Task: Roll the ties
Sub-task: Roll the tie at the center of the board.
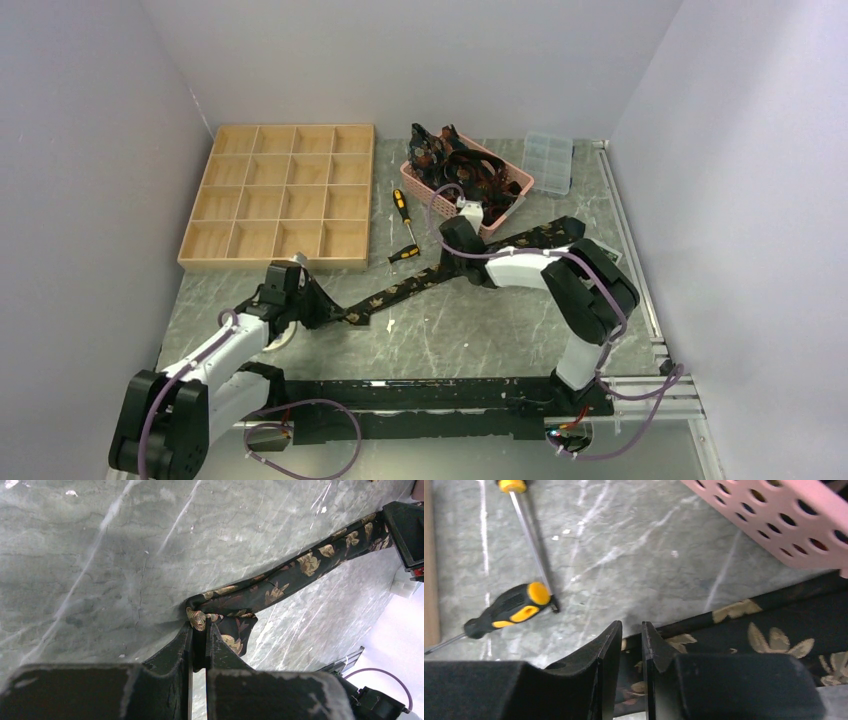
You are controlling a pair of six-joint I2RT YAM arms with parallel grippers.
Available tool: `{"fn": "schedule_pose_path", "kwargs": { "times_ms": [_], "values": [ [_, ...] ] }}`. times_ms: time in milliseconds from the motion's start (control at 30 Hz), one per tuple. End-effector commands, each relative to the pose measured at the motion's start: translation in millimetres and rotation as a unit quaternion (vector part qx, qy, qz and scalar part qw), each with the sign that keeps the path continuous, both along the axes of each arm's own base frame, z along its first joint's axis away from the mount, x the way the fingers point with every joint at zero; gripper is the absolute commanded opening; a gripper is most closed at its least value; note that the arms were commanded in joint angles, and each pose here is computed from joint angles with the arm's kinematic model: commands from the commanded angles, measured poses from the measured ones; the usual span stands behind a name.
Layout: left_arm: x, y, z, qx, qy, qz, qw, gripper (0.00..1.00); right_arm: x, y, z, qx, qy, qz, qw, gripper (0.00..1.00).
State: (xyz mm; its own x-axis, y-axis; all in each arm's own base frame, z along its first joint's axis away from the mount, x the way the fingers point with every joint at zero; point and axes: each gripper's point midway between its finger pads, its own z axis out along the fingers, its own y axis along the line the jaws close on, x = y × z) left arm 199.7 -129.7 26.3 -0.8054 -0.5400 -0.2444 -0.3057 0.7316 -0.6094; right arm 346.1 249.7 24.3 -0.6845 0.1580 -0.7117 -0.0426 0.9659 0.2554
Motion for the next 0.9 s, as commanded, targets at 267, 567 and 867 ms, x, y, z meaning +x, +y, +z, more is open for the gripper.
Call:
{"fn": "schedule_pose_path", "kwargs": {
  "times_ms": [267, 567, 867],
  "values": [
    [5, -20, 3, -0.044, -0.015, -0.049, 0.998, 0.03, -57, -55, -32, -0.023, 0.051, -0.027, 0.998, 0.25],
    [10, -20, 5, -0.052, -0.016, -0.033, 0.998, 0.03, -51, -35, 23, 0.021, 0.003, 0.000, 1.000, 0.28],
    [15, -4, 11, -0.016, -0.019, 0.013, 1.000, 0.03, -103, 103, 67, 0.198, 0.061, 0.229, 0.951, 0.45]
  ]
}}
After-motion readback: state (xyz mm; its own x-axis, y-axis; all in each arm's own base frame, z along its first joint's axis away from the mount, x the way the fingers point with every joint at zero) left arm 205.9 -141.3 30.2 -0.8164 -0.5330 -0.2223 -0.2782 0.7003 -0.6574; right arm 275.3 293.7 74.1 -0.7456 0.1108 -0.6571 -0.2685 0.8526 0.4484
